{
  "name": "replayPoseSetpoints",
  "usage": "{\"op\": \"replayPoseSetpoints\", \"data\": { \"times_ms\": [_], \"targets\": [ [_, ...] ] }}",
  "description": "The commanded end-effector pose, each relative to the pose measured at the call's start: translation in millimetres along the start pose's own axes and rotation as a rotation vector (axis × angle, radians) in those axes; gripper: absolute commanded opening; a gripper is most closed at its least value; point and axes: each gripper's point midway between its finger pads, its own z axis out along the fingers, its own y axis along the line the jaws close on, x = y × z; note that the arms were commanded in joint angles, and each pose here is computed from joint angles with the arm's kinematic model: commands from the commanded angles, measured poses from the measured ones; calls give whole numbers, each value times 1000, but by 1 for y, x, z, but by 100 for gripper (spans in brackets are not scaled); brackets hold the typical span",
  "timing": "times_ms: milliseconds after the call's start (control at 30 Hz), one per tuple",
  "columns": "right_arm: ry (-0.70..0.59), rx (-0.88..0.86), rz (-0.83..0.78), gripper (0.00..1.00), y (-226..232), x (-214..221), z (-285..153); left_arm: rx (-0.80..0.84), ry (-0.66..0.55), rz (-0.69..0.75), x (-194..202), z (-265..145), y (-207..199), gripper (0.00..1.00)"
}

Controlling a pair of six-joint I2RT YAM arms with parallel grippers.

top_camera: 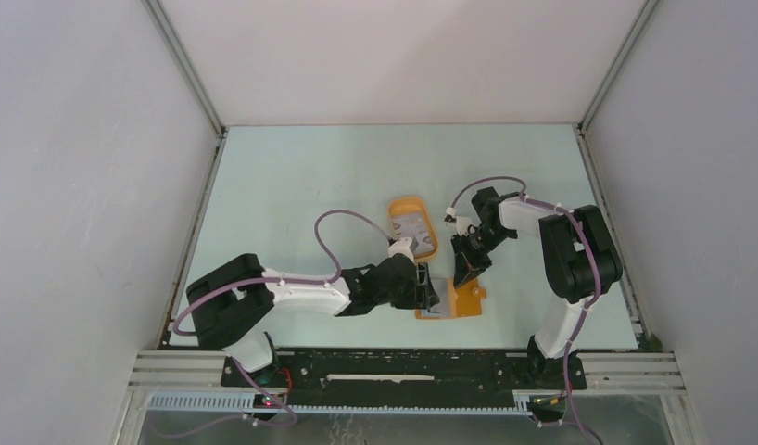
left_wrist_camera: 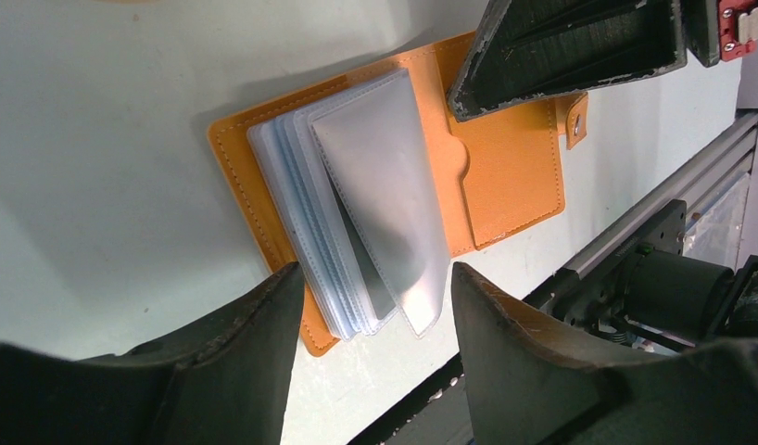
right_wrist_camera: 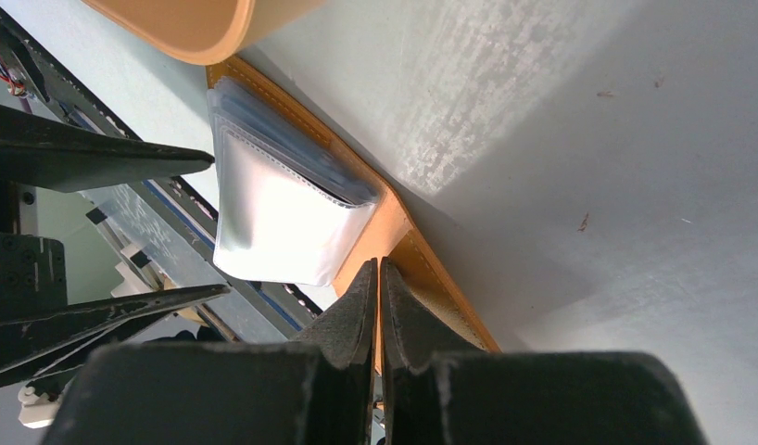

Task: Put the credit cards into the card holder
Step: Open the card holder at the center of the board.

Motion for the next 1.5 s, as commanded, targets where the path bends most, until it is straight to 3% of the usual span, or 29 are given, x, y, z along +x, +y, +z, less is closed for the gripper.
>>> {"op": "replayPoseSetpoints", "data": {
  "times_ms": [0,667,1067,1467],
  "targets": [
    [-23,6,-22,10,1,-10,-6,36,-77,21,-25,-15,-20,64],
    [-19,6,-21,10,0,-10,-6,102,-28,16,-15,2,-39,54],
    [-18,5,-21,10,0,-10,-6,37,-2,4,-8,6,-25,58],
    [-26,-15,-26,10,5,-10,-7,253,17,-46,-7,2,-62,56]
  ]
}}
